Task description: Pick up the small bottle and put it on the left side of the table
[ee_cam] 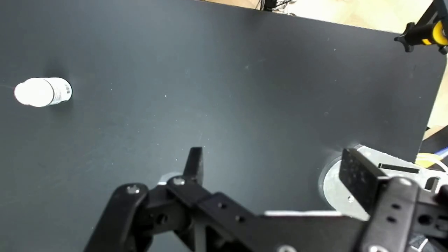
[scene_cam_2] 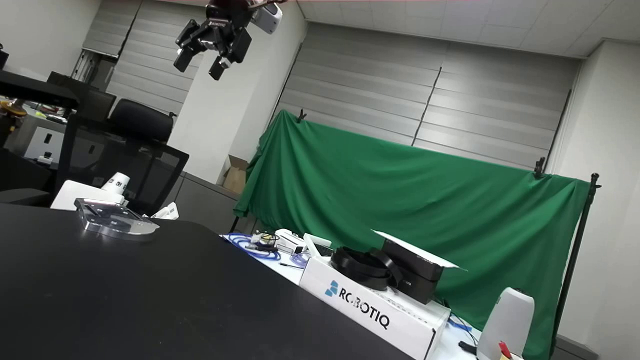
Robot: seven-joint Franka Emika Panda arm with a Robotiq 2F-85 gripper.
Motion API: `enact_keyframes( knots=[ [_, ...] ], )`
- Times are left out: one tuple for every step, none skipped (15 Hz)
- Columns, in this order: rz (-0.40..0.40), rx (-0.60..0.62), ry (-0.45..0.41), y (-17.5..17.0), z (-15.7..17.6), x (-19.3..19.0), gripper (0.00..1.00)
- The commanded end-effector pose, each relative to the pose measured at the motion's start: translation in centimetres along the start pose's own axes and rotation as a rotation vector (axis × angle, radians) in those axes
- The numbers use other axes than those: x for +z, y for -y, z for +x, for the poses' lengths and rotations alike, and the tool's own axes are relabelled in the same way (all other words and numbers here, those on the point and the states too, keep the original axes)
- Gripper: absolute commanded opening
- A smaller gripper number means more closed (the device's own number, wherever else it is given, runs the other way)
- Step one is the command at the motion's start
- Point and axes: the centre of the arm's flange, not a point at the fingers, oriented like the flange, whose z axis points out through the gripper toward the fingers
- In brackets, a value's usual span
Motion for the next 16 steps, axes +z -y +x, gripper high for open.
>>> enact_keyframes(
  knots=[
    [0.004, -0.026, -0.008, -4.1, 1.5, 1.1, 1.00],
    [0.009, -0.027, -0.004, -5.4, 1.8, 1.5, 1.00],
    [0.013, -0.041, 0.002, -6.8, 2.2, 1.9, 1.00],
    [0.013, -0.037, 0.006, -8.6, 2.6, 2.6, 1.00],
    [0.012, -0.036, 0.014, -10.4, 2.9, 3.3, 1.00],
    [0.000, -0.028, 0.018, -12.1, 3.2, 4.1, 1.00],
    [-0.013, -0.020, 0.023, -13.8, 3.5, 5.0, 1.00],
    [-0.039, 0.003, 0.026, -15.6, 3.8, 6.0, 1.00],
    [-0.071, 0.028, 0.027, -17.1, 4.0, 6.8, 1.00],
    [-0.108, 0.047, 0.022, -18.7, 4.2, 7.6, 1.00],
    [-0.137, 0.065, 0.020, -20.2, 4.4, 8.5, 1.00],
    [-0.157, 0.080, 0.019, -21.4, 4.5, 9.2, 1.00],
    [-0.166, 0.099, 0.018, -22.7, 4.4, 10.3, 1.00],
    [-0.173, 0.115, 0.012, -23.8, 4.2, 11.1, 1.00],
    [-0.164, 0.122, 0.009, -24.8, 4.0, 12.1, 1.00],
    [-0.148, 0.136, 0.001, -25.8, 3.8, 13.2, 1.00]
  ],
)
